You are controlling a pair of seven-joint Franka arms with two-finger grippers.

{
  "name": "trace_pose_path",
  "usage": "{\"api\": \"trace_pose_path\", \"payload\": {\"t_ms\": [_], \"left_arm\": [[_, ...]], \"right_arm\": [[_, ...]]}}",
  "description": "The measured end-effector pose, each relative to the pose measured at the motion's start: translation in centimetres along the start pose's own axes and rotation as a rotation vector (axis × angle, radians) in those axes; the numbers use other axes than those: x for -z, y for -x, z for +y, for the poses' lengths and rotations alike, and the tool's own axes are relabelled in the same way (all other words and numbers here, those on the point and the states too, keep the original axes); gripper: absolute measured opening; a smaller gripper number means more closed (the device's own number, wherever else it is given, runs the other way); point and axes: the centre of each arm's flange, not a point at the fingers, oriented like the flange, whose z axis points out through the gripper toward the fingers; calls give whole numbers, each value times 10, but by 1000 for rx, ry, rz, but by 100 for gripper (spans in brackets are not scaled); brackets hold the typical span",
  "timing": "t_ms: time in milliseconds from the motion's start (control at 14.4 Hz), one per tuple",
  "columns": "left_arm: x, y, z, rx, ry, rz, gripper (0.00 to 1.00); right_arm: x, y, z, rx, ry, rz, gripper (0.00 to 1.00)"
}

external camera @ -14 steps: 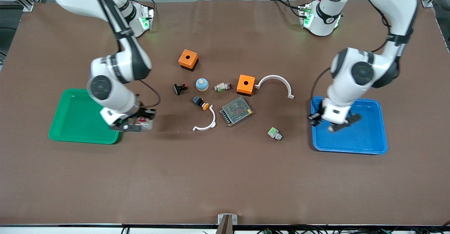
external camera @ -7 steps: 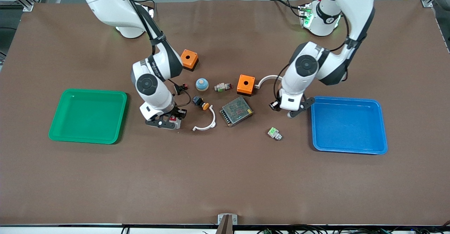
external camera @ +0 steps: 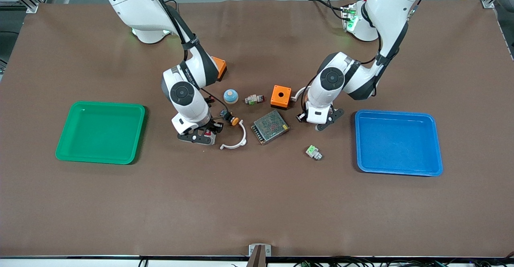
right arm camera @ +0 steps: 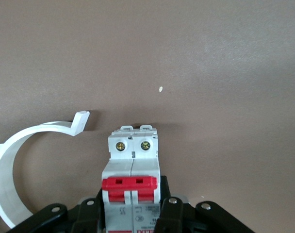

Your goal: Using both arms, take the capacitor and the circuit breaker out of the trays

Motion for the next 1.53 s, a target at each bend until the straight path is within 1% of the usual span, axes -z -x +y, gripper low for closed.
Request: {"api": "trace_pose_path", "payload": {"t_ms": [70,139,209,278,417,487,557,626,696,835,974,1113,1183,1322,1530], "left_arm": [[-1,-2,-1,-3,-3,4,34],[-1,-4,-1,-1,-1,7,41],[1,-7,0,2,6,11,50],[6,-12,3,8,17,17,61],[25,-30,12,8,27,45,78],[40,-43,17,-7,15,76,88],[62,-58,23,-24,-1,115,97],[88,-76,29,-40,-15,153,100],[117,-94,33,-63,-26,181,100],[179,-133,35,-136,-45,214,100],[233,-171,26,-171,-46,241,100],[274,-206,9,-163,-39,266,100],[291,-220,-2,-178,-51,269,100],[326,-241,-28,-257,-81,275,100],[382,-258,-76,-389,-127,284,100]], "right_arm": [[0,0,-1,0,0,1,45],[2,-2,-1,-1,-3,4,55],[5,-6,-2,-4,-6,11,64],[12,-12,-2,-10,-5,12,75],[36,-32,0,-25,19,-22,93],[56,-47,3,-19,34,-47,100],[80,-64,10,0,47,-75,100],[103,-81,25,24,57,-102,100],[125,-99,46,50,58,-121,100],[162,-130,104,99,46,-139,100],[193,-151,171,137,46,-156,100],[219,-160,229,173,65,-167,100],[230,-162,252,187,64,-169,100],[243,-165,283,206,54,-164,100],[262,-171,300,198,49,-145,100]]}}
